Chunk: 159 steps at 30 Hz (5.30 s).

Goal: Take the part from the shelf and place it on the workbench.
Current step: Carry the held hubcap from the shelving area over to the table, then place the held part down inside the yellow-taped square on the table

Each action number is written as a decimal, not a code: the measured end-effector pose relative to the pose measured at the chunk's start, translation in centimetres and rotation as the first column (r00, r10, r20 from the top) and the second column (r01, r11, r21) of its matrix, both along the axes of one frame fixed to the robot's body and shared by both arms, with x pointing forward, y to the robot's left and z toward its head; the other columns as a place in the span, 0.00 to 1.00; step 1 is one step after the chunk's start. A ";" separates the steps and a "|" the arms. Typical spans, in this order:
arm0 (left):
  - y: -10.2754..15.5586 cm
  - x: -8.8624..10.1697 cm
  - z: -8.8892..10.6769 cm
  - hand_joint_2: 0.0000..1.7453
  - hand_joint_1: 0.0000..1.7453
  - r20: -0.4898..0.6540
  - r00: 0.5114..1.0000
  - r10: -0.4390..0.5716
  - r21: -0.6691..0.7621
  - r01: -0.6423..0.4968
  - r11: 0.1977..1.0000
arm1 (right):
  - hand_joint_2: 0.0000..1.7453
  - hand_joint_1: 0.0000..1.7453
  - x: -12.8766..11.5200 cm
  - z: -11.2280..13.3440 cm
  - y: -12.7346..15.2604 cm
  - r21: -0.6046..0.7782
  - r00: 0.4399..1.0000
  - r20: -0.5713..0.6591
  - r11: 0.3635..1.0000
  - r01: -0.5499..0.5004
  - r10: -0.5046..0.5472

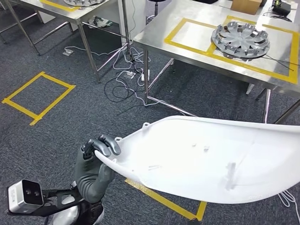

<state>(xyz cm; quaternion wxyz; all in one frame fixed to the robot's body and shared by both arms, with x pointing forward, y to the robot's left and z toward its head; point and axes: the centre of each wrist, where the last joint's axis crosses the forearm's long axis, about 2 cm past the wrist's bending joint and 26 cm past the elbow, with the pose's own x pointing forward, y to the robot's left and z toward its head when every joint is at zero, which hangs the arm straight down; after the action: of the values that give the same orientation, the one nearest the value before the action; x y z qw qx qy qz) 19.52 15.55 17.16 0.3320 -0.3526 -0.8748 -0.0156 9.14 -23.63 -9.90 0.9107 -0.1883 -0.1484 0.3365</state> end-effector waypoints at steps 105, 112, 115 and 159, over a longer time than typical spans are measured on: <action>0.2 -0.2 -0.9 1.00 1.00 -0.117 0.992 0.048 0.003 -0.048 0.999 | 0.00 0.00 -0.2 0.0 0.5 -0.001 1.000 -0.006 1.000 -0.011 0.011; 0.2 -0.3 -1.0 1.00 1.00 -0.120 0.992 0.048 0.001 -0.048 0.999 | 0.00 0.00 -0.4 0.0 0.5 -0.001 1.000 -0.010 1.000 -0.010 0.010; 0.2 -0.3 -1.1 1.00 1.00 -0.122 0.991 0.048 0.001 -0.048 0.999 | 0.00 0.00 -0.8 -0.1 0.5 -0.001 1.000 -0.017 1.000 -0.010 0.010; 0.3 -0.4 -1.4 1.00 1.00 -0.173 0.980 0.099 0.008 -0.099 0.995 | 0.00 0.00 -0.1 0.0 0.2 -0.015 1.000 -0.001 1.000 -0.019 0.019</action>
<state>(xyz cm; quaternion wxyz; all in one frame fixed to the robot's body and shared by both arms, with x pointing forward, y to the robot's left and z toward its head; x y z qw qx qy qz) 19.16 15.89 15.74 0.4071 -0.3089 -0.8590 0.0319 9.08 -23.39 -9.87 0.9061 -0.1935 -0.1472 0.3462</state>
